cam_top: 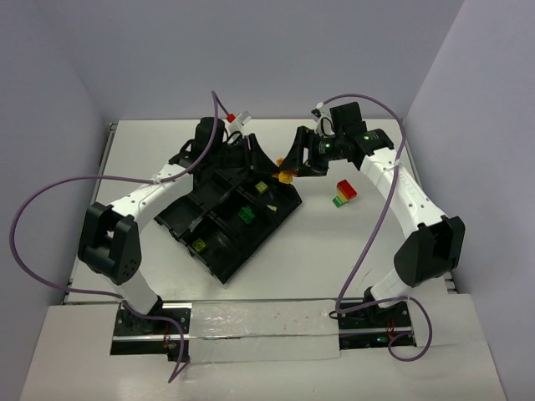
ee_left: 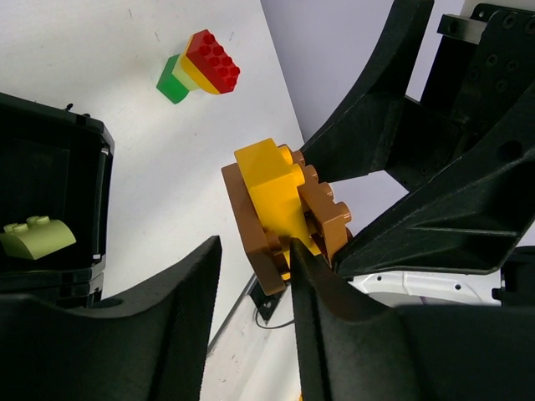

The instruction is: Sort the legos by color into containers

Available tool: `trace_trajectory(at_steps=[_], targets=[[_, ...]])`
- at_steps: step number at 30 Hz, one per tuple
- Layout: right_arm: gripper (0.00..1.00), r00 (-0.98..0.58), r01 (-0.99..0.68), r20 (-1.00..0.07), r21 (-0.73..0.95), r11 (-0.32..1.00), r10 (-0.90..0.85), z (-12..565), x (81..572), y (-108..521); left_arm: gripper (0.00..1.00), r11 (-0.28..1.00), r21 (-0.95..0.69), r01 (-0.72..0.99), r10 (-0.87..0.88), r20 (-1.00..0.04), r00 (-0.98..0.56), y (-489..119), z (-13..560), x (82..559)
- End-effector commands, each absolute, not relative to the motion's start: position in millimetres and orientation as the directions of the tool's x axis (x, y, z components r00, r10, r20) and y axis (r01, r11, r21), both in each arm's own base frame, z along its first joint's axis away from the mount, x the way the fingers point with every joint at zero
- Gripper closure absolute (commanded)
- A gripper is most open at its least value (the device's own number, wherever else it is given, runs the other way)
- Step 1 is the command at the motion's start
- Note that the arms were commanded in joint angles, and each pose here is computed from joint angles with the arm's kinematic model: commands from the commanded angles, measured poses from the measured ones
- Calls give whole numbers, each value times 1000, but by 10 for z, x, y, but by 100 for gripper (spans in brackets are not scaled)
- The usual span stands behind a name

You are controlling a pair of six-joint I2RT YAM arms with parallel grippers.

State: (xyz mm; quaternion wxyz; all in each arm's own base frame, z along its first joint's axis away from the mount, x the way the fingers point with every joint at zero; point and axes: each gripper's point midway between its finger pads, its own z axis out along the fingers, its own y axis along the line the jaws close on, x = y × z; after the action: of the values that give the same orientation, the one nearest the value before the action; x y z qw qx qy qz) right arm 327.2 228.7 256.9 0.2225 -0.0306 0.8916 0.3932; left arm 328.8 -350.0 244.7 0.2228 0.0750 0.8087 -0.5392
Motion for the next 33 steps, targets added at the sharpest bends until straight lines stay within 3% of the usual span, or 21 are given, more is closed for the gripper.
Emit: trace_trajectory(at_steps=[1, 3, 5, 6, 11, 17, 27, 33], targets=[[61, -863, -303, -492, 685, 663, 114, 2857, 3263, 2335, 64, 346, -841, 416, -120, -479, -869, -3592, 2703, 3291], [61, -864, -302, -491, 683, 665, 112, 2846, 3259, 2340, 72, 328, -848, 417, -117, -474, -873, -3607, 2739, 3275], [61, -864, -299, -490, 682, 667, 114, 2835, 3262, 2336, 97, 314, -853, 417, -110, -468, -877, -3619, 2753, 3258], [61, -865, -296, -489, 682, 669, 115, 2828, 3265, 2334, 100, 309, -856, 415, -105, -465, -879, -3625, 2753, 3251], [61, -848, -290, -512, 662, 691, 134, 2877, 3291, 2282, 100, 307, -857, 414, -90, -459, -884, -3594, 2767, 3217], [61, -825, -278, -543, 632, 723, 157, 2975, 3339, 2173, 100, 417, -830, 370, -109, -450, -886, -3322, 2647, 3307], [62, -795, -266, -587, 568, 779, 156, 3057, 3416, 2044, 100, 604, -739, 298, -284, -549, -787, -2359, 2996, 3780], [62, -804, -300, -590, 505, 810, 70, 2842, 3523, 2426, 100, 692, -699, 183, -425, -598, -679, -1604, 3256, 4011]])
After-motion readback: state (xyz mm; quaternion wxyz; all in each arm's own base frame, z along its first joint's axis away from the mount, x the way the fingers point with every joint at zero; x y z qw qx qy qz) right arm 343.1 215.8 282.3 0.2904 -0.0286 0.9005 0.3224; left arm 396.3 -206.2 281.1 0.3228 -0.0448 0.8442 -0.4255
